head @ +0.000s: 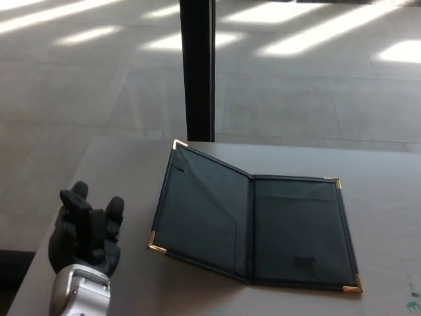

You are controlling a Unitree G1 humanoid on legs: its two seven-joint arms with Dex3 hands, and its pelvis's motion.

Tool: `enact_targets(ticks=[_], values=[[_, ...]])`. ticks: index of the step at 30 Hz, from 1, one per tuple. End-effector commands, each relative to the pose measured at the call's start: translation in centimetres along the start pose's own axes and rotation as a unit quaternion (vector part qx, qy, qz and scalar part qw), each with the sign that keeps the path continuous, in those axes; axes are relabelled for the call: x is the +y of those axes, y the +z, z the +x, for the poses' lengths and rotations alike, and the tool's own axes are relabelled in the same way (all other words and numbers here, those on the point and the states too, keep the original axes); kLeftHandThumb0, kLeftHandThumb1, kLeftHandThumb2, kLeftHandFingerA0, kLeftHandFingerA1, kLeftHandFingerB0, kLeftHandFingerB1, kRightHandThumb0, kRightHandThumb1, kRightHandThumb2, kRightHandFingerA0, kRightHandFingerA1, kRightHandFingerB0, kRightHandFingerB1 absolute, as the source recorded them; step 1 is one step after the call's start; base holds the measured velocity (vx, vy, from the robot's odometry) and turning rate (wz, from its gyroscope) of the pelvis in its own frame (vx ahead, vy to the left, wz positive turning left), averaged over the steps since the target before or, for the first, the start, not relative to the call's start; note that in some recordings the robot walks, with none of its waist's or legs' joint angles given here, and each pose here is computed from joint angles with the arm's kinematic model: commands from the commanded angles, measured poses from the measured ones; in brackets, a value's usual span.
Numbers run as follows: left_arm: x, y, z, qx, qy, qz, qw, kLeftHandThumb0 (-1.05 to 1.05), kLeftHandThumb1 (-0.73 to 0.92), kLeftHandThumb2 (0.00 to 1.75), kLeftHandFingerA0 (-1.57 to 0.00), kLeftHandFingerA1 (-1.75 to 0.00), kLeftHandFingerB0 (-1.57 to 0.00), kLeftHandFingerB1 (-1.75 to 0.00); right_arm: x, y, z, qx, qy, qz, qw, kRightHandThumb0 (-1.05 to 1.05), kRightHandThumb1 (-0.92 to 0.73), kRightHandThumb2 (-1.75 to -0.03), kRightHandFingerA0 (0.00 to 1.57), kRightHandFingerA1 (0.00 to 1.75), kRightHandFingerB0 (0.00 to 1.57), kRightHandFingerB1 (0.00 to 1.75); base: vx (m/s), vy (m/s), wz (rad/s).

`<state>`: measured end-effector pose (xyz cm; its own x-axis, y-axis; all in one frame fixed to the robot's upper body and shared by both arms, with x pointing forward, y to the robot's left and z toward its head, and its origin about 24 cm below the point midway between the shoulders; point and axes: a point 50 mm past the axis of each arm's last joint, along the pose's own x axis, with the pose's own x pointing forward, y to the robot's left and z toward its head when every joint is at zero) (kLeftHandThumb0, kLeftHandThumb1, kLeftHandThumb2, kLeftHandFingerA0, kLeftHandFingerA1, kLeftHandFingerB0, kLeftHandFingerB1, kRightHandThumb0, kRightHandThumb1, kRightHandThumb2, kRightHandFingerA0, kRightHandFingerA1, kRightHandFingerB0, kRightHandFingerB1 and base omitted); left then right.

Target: The robot uses its left hand to push the cover of the diary kept in the middle of the desk to close it

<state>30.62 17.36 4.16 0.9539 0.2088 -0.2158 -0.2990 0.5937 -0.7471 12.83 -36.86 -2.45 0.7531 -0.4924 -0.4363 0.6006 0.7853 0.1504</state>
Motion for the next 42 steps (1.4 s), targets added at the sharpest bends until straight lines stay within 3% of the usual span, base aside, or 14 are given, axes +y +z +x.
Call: enact_targets(ticks=[1,2,3,10,11,12,23,24,26,28,35,36,37,42], values=[[2.3,-9.5,-7.0,0.123,0.084,-0.15,0.977,-0.36,0.52,1.15,0.0,-0.52,-0.01,-0.52,-0.7,0.6,-0.1,-0.013,-0.018,0.014,1.0,-0.7,-0.91,-0.67,0.67,0.72,0.62,0.53,0.0,0.0,0.0],[2.3,-9.7,-7.3,0.129,0.082,-0.15,0.977,-0.89,0.92,0.82,-0.08,-0.5,-0.06,-0.41,-0.7,0.6,-0.1,-0.013,-0.017,0.01,1.0,-0.71,-0.91,-0.67,0.65,0.72,0.62,0.53,0.0,0.0,0.0],[2.1,-10.6,-8.1,0.149,0.08,-0.156,0.973,-0.37,0.52,1.15,0.0,-0.52,-0.01,-0.52,-0.6,0.7,-0.2,-0.013,-0.019,0.01,1.0,-0.71,-0.9,-0.67,0.68,0.72,0.63,0.53,0.0,0.0,0.0],[2.0,-12.5,-10.0,0.197,0.071,-0.146,0.967,-0.93,0.92,0.83,-0.07,-0.55,-0.05,-0.42,-0.3,0.8,-0.2,-0.018,-0.018,0.011,1.0,-0.71,-0.9,-0.67,0.68,0.73,0.63,0.53,0.0,0.0,0.0],[2.3,-12.6,-10.0,0.196,0.082,-0.134,0.968,-0.83,0.81,1.21,-0.07,-0.56,-0.02,-0.48,-0.4,0.8,-0.2,-0.016,-0.018,0.008,1.0,-0.71,-0.9,-0.67,0.67,0.72,0.64,0.54,0.0,0.0,0.0],[2.5,-12.6,-10.0,0.193,0.086,-0.124,0.97,-0.88,0.92,0.84,-0.06,-0.52,-0.05,-0.4,-0.6,0.7,0.0,-0.013,-0.024,0.007,1.0,-0.7,-0.9,-0.67,0.68,0.68,0.65,0.52,0.0,0.0,0.0],[1.8,-10.9,-6.9,0.168,0.117,-0.017,0.979,-0.88,0.92,0.79,-0.12,-0.53,-0.1,-0.43,-0.6,0.4,-0.5,-0.021,-0.016,0.014,1.0,-0.7,-0.92,-0.67,0.64,0.75,0.61,0.57,0.0,0.0,0.0],[2.0,-10.3,-5.8,0.16,0.115,0.014,0.98,-0.37,0.5,1.14,0.0,-0.52,0.0,-0.52,-0.8,0.5,-0.6,-0.016,-0.029,0.016,0.999,-0.71,-0.91,-0.66,0.64,0.73,0.6,0.52,0.0,0.0,0.0],[2.1,-10.1,-5.6,0.158,0.106,0.025,0.981,-0.38,0.49,1.13,0.0,-0.52,0.0,-0.52,-0.8,0.5,-0.6,-0.019,-0.03,0.015,0.999,-0.7,-0.92,-0.67,0.67,0.75,0.61,0.53,0.0,0.0,0.0],[2.2,-10.1,-5.6,0.16,0.103,0.027,0.981,-0.9,0.92,0.78,-0.12,-0.54,-0.09,-0.45,-0.7,0.4,-0.6,-0.018,-0.027,0.018,0.999,-0.71,-0.91,-0.67,0.66,0.75,0.62,0.54,0.0,0.0,0.0],[2.3,-10.3,-5.6,0.165,0.106,0.05,0.979,-0.9,0.92,0.81,-0.11,-0.52,-0.09,-0.44,-0.6,0.4,-0.4,-0.021,-0.024,0.016,0.999,-0.7,-0.91,-0.67,0.68,0.75,0.63,0.54,0.0,0.0,0.0],[2.3,-10.4,-5.7,0.167,0.107,0.047,0.979,-0.37,0.49,1.14,0.0,-0.53,-0.01,-0.52,-0.7,0.4,-0.4,-0.021,-0.025,0.016,0.999,-0.7,-0.91,-0.67,0.68,0.73,0.63,0.54,0.0,0.0,0.0],[1.9,-10.8,-5.9,0.174,0.111,0.043,0.977,-0.87,0.92,0.82,-0.11,-0.53,-0.12,-0.43,-0.7,0.4,-0.4,-0.019,-0.026,0.021,0.999,-0.7,-0.91,-0.67,0.67,0.73,0.62,0.54,0.0,0.0,0.0],[-2.6,-12.3,-7.4,0.208,0.026,-0.031,0.977,-0.87,0.92,0.81,-0.1,-0.51,-0.05,-0.37,-0.5,0.7,-0.9,-0.019,-0.024,0.02,0.999,-0.71,-0.91,-0.66,0.62,0.73,0.6,0.55,0.0,0.0,0.0]])
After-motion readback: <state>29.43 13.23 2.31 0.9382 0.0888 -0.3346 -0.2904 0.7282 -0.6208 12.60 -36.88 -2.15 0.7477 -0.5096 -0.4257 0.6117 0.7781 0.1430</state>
